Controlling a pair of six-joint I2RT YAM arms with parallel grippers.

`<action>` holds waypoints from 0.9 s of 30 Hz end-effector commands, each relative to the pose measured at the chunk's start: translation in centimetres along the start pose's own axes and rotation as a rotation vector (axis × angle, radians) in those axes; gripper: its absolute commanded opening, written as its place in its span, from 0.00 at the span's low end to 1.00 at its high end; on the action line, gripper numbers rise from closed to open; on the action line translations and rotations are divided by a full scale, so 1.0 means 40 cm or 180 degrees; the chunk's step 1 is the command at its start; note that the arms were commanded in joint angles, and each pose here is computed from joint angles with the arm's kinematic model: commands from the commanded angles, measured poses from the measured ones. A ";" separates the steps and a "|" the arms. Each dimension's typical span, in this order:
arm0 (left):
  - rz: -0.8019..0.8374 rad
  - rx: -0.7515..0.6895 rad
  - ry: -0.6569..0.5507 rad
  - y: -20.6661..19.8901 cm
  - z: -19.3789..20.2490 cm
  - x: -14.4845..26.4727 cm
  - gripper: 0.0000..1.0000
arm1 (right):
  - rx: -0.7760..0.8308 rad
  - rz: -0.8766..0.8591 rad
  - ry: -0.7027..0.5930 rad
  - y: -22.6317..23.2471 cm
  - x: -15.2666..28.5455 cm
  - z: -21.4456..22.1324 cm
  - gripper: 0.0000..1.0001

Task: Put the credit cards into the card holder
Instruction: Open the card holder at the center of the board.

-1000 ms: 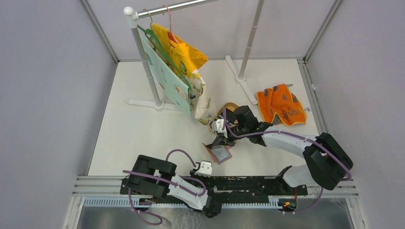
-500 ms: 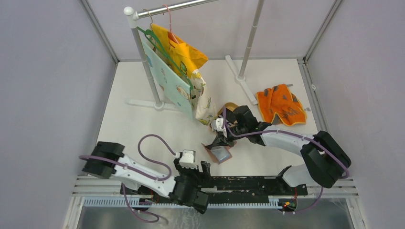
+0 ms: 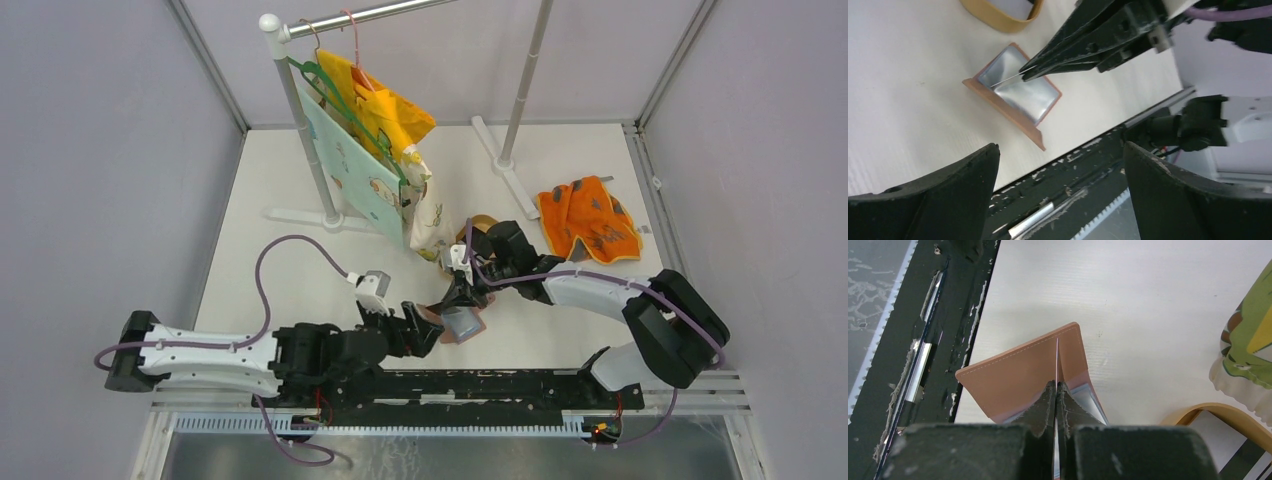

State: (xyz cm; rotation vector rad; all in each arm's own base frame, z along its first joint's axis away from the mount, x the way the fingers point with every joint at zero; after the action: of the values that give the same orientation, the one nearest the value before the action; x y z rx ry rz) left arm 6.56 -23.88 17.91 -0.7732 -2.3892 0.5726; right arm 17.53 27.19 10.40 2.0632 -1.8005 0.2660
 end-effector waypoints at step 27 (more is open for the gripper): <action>-0.1523 -0.0810 0.0773 0.178 0.183 -0.178 0.50 | -0.0298 -0.0057 -0.0098 0.009 0.023 -0.009 0.00</action>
State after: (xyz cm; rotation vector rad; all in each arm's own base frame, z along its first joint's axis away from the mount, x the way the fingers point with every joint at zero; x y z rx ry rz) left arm 9.19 -24.41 6.61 -0.3297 -2.3304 -0.0667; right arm 17.84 27.25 10.23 2.0115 -1.8021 0.1726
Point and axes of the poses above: each gripper's point midway between its finger pads, its own x axis back along the fingers, its own y axis along the line the jaws close on, z = x × y, the point moved 4 cm from there along x, back along the fingers, and after that the axes turned 6 degrees about -x, right-handed, at the moved point
